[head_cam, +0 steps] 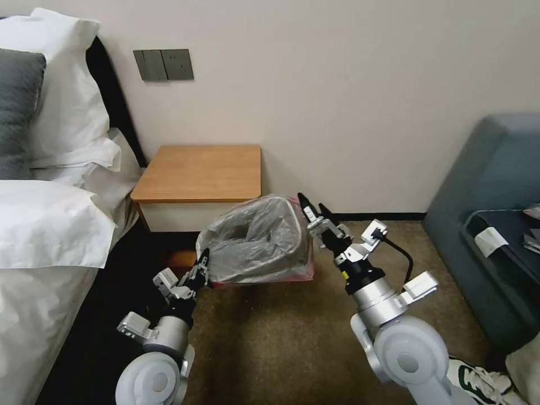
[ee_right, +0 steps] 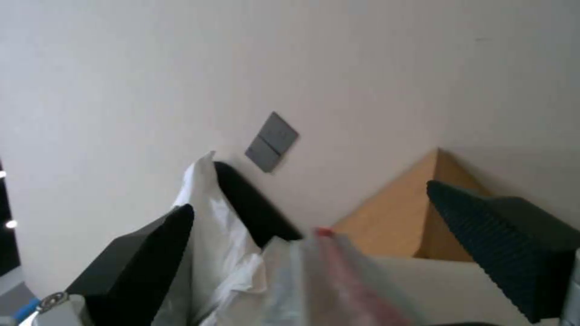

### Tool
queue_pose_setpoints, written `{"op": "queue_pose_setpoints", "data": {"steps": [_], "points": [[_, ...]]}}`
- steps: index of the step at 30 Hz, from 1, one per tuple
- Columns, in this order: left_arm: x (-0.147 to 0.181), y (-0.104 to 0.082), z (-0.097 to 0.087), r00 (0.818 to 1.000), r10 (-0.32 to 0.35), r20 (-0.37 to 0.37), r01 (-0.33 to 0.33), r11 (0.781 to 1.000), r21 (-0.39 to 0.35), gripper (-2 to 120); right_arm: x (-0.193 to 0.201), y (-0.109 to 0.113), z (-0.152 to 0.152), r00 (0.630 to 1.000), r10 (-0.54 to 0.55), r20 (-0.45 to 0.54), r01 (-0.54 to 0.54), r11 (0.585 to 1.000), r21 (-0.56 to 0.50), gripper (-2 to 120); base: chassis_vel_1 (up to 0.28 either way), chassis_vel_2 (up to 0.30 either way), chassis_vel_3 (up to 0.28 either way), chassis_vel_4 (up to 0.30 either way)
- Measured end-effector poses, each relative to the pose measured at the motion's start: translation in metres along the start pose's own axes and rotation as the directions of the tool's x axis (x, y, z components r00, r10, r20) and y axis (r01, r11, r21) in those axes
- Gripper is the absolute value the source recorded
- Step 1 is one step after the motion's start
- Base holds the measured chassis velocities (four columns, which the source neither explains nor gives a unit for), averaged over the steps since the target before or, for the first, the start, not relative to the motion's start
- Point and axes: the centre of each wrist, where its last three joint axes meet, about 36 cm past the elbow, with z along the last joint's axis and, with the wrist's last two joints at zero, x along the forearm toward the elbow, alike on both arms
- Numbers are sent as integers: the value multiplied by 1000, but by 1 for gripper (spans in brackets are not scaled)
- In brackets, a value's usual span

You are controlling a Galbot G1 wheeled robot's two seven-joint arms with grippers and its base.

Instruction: Pick up the garbage bag from the table and place it over the trash can.

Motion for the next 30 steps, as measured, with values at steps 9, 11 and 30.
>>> {"op": "queue_pose_setpoints", "data": {"steps": [9,11,30], "points": [[3,-6,-4,1000,22,1,-22,1000,21,7,-2,-27,9,999,44,-27,-45,999,-19,98,0,0,0,0],[2,-7,-4,1000,28,2,-28,999,23,7,-2,-26,11,998,36,-50,-38,999,-34,97,0,0,0,0],[1,-9,-4,999,40,6,-40,999,37,7,-3,-29,14,997,-20,-79,18,999,-29,82,0,0,0,0]]}}
